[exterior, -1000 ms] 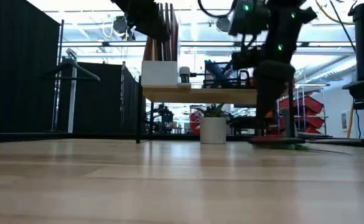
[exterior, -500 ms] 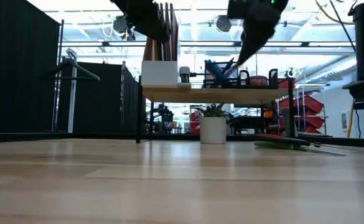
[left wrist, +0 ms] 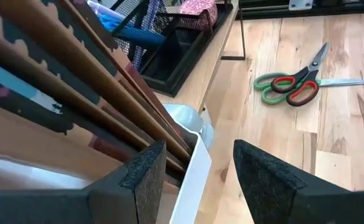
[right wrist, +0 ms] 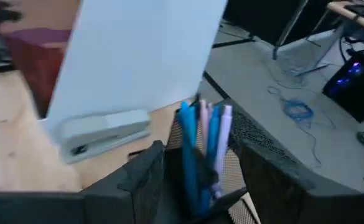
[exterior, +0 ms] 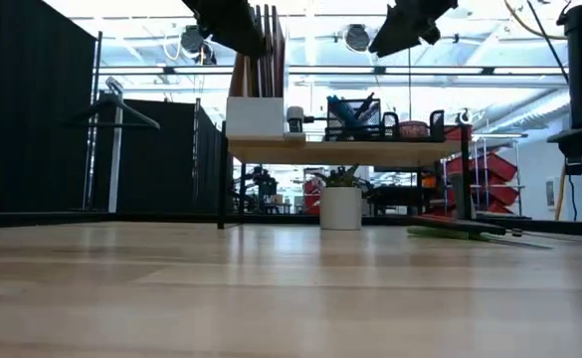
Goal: Stock shelves
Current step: Remove the black pen from the desk organizer on the shelf
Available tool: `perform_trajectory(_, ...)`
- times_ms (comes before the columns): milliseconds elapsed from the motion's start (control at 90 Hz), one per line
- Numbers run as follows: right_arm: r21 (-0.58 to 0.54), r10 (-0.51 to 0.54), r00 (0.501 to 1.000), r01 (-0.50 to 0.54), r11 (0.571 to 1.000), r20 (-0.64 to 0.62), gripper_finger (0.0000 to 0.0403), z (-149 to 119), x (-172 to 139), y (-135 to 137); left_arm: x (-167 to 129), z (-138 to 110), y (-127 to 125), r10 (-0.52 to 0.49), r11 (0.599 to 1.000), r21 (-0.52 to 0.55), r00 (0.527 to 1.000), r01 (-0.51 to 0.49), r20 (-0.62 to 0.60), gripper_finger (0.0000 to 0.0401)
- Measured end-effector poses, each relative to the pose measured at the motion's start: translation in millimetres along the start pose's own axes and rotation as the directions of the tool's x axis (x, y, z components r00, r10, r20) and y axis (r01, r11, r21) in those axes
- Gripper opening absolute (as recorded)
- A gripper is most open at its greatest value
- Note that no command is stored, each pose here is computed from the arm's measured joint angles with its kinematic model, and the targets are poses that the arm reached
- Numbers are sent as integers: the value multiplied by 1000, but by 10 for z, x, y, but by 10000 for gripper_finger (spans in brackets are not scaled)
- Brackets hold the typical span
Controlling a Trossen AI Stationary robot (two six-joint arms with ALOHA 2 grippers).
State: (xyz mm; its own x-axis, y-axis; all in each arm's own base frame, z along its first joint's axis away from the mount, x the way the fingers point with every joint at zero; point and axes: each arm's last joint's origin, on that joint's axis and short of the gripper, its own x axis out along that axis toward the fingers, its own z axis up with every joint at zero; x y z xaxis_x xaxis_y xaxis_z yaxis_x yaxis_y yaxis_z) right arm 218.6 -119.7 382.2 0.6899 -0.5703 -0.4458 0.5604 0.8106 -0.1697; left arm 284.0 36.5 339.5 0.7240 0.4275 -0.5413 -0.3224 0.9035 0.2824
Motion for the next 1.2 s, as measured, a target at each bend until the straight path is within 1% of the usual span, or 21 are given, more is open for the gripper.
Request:
perform_trajectory(233,11,-52,993,54,998,-107,159,-111,315,-164,1,-3,-1,0,1000,0,1000,0,-3,176)
perform_trajectory(289,15,-54,991,56,998,-124,158,-132,357,-190,1,-6,-1,-1,1000,-2,1000,1,-6,176)
perform_trajectory(344,24,-30,991,34,999,-127,157,-143,380,-212,1,-8,-1,-1,1000,-2,1000,1,-8,176)
perform_trajectory(467,60,6,992,1,998,-122,157,-152,402,-269,1,-9,-1,-1,1000,-2,1000,1,-9,176)
perform_trajectory(567,88,0,990,13,996,-144,157,-180,437,-312,1,-10,-1,-1,1000,-2,1000,1,-10,176)
perform_trajectory(811,117,44,988,-27,993,-148,157,-194,445,-313,2,-10,-2,-1,1000,-1,1000,1,-10,176)
perform_trajectory(1200,120,51,985,-32,992,-162,157,-207,443,-305,2,-10,-2,-1,1000,-1,1000,1,-11,176)
